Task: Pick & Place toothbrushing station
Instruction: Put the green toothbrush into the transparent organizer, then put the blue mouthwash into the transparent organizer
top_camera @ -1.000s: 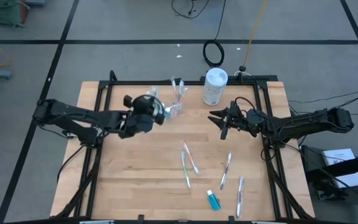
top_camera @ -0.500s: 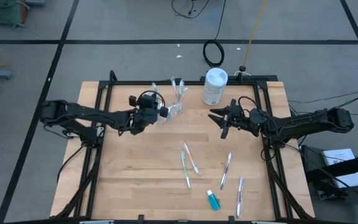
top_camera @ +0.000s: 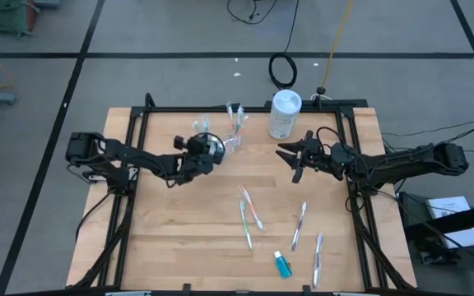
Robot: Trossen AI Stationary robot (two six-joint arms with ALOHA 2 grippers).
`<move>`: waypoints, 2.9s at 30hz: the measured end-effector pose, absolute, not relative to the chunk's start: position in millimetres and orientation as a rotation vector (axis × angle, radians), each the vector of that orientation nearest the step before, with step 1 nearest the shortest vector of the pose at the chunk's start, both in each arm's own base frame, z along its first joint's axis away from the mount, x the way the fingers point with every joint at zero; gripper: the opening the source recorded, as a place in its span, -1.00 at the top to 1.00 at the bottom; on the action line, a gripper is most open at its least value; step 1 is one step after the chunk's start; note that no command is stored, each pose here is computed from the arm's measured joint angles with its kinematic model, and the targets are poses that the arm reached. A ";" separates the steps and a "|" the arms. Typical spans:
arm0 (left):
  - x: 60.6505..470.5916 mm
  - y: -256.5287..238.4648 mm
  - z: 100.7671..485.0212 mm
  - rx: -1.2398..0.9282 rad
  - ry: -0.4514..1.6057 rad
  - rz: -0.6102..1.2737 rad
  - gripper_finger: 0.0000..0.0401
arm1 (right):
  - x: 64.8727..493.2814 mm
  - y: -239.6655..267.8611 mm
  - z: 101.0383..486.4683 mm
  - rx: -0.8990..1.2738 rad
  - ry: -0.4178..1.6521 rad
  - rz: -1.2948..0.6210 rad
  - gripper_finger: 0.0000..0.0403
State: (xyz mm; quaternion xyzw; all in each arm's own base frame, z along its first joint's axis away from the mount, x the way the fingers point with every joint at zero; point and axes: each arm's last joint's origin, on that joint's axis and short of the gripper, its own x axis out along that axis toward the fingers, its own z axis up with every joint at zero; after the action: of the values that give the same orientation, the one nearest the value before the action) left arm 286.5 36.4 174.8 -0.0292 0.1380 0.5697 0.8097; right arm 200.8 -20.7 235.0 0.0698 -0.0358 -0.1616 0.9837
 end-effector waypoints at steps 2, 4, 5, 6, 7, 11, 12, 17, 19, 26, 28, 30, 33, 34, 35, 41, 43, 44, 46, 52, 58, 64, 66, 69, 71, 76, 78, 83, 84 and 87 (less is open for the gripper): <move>288.5 34.9 169.1 -0.055 0.308 1.214 0.99 | 200.8 -20.7 235.1 0.140 -0.073 -0.325 0.42; 289.5 34.4 164.2 -0.053 0.319 1.215 0.98 | 200.8 -20.7 235.1 0.141 -0.073 -0.325 0.42; 290.3 34.0 161.9 -0.059 0.318 1.215 0.97 | 200.8 -20.7 235.0 0.140 -0.072 -0.325 0.42; 290.8 33.6 159.6 -0.061 0.323 1.214 0.97 | 200.8 -20.7 234.8 0.140 -0.070 -0.325 0.42; 290.9 33.3 158.1 -0.057 0.331 1.211 0.98 | 200.8 -20.7 234.8 0.140 -0.070 -0.325 0.42; 292.8 32.7 155.4 -0.068 0.349 1.180 0.98 | 200.8 -20.7 233.6 0.139 -0.058 -0.326 0.42; 292.8 32.7 155.4 -0.067 0.350 1.178 0.97 | 200.8 -20.7 233.3 0.139 -0.054 -0.326 0.42; 292.6 32.4 156.3 -0.060 0.363 1.164 0.90 | 200.9 -20.7 231.8 0.137 -0.038 -0.327 0.42; 292.6 32.4 156.4 -0.048 0.371 1.161 0.90 | 200.9 -20.7 231.0 0.136 -0.031 -0.328 0.42; 293.4 32.1 155.8 -0.040 0.401 1.120 0.89 | 200.9 -20.6 227.7 0.133 0.004 -0.327 0.42; 293.7 31.9 155.8 -0.043 0.407 1.106 0.89 | 200.9 -20.6 226.7 0.132 0.015 -0.328 0.42; 293.7 31.9 155.7 -0.048 0.408 1.102 0.89 | 200.9 -20.6 225.9 0.131 0.022 -0.329 0.42; 293.7 31.7 155.9 -0.046 0.412 1.096 0.89 | 200.8 -20.6 226.2 0.131 0.020 -0.329 0.42; 293.4 31.7 156.7 -0.048 0.413 1.093 0.89 | 200.8 -20.6 226.1 0.132 0.021 -0.329 0.42; 293.2 31.6 157.3 -0.052 0.414 1.087 0.89 | 200.8 -20.6 226.0 0.131 0.022 -0.329 0.42; 293.3 30.8 160.8 -0.076 0.413 1.055 0.73 | 200.8 -20.6 226.2 0.131 0.021 -0.329 0.42; 292.4 30.6 162.9 -0.078 0.411 1.053 0.62 | 200.9 -20.6 226.1 0.132 0.021 -0.328 0.42; 292.5 30.7 164.5 -0.082 0.402 1.051 0.57 | 200.8 -20.7 226.1 0.132 0.021 -0.329 0.42; 292.7 30.4 167.5 -0.076 0.405 1.033 0.47 | 200.8 -20.7 226.2 0.132 0.020 -0.328 0.42; 289.1 28.8 179.9 -0.086 0.388 0.993 0.25 | 200.9 -20.7 226.6 0.132 0.016 -0.328 0.42; 282.9 18.6 197.8 -0.102 0.341 0.957 0.14 | 200.9 -20.7 226.8 0.142 0.012 -0.328 0.42; 277.4 -2.2 213.8 -0.091 0.305 0.861 0.13 | 200.9 -20.6 227.9 0.176 -0.005 -0.327 0.42; 276.0 -10.0 217.9 -0.095 0.294 0.819 0.13 | 200.9 -20.4 229.5 0.217 -0.028 -0.323 0.42; 275.7 -21.4 220.4 -0.106 0.292 0.737 0.13 | 201.0 -20.3 232.6 0.264 -0.067 -0.317 0.42; 276.2 -28.3 220.9 -0.096 0.299 0.679 0.13 | 200.9 -20.2 234.9 0.332 -0.100 -0.308 0.42; 276.6 -37.4 222.7 -0.069 0.297 0.614 0.13 | 202.3 -8.7 241.6 0.334 -0.148 -0.153 0.42; 277.6 -38.1 225.2 -0.073 0.274 0.605 0.13 | 204.8 -1.3 244.8 0.335 -0.152 -0.127 0.42; 285.7 -32.7 232.9 -0.142 0.230 0.377 0.13 | 219.5 20.3 258.3 0.353 -0.104 -0.050 0.42; 287.3 -31.1 234.9 -0.154 0.218 0.322 0.13 | 225.0 26.3 261.6 0.344 -0.077 -0.030 0.42; 289.0 -26.8 235.9 -0.172 0.219 0.245 0.13 | 243.3 47.5 271.0 0.283 0.029 0.013 0.42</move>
State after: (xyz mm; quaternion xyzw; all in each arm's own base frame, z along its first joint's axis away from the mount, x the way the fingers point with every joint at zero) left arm 289.0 -26.8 235.9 -0.0857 0.1087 0.1219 0.9828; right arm 243.3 47.5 271.0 0.1410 0.0142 0.0063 0.9899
